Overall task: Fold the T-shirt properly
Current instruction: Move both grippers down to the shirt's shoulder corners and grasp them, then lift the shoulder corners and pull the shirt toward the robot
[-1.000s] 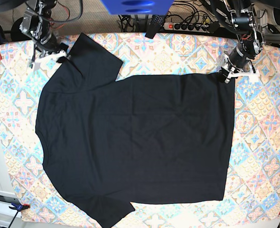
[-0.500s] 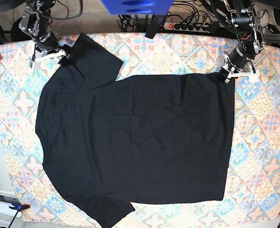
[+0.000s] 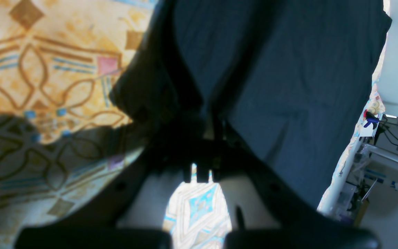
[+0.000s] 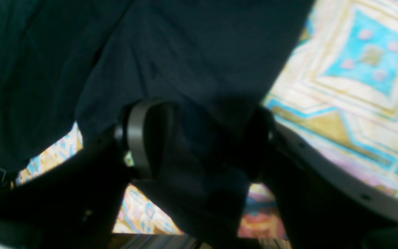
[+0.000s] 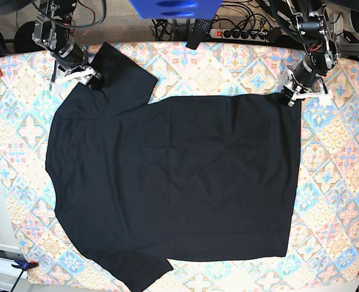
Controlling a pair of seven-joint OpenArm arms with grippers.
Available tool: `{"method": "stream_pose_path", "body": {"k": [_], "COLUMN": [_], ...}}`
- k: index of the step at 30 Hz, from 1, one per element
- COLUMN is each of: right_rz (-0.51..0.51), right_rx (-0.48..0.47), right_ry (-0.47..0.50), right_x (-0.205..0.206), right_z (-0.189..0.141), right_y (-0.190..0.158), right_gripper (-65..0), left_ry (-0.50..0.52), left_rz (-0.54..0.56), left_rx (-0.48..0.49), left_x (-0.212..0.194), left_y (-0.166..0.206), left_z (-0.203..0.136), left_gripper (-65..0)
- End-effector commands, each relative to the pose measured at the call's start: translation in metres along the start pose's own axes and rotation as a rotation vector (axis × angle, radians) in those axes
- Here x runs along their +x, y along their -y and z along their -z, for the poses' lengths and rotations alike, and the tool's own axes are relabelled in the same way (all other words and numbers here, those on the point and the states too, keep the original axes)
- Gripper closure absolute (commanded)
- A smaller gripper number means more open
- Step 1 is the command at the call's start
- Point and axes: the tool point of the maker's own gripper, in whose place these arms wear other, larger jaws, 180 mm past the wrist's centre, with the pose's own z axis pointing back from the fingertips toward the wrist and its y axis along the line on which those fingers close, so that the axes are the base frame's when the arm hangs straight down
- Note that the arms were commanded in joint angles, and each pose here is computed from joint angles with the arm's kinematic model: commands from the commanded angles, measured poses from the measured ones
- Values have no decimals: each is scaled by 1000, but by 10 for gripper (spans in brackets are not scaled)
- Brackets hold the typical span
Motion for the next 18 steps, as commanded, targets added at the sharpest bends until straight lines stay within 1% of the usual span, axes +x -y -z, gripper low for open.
{"method": "stream_pose_path", "body": {"k": [1, 2, 4, 6, 7, 8, 15, 18], "right_rz": [3, 3, 5, 8, 9, 18, 83, 76], "right_rx": [22, 22, 22, 17, 6, -18, -151, -171], "right_ry": [-101, -102, -103, -104, -100, -99, -81, -82], "right_x": [-26, -26, -27, -27, -27, -28, -38, -43], "right_z": [1, 1, 1, 0, -2, -8, -47, -62], "right_y": [-7, -7, -7, -5, 0, 10, 65, 80], "right_gripper": [-352, -334, -259, -133, -61, -4, 0, 0], "left_ry": [4, 4, 1, -29, -38, -38, -46, -66], "left_rz": [16, 16, 15, 12, 14, 22, 69, 70], "left_rx": [9, 9, 11, 13, 12, 11, 30, 64], "left_x": [5, 5, 4, -2, -4, -3, -11, -22], "left_y": [-1, -1, -2, -4, -3, -2, -8, -24], "left_z": [-3, -3, -3, -5, -5, -7, -26, -38], "left_gripper": [0, 0, 0, 0, 0, 0, 0, 0]}}
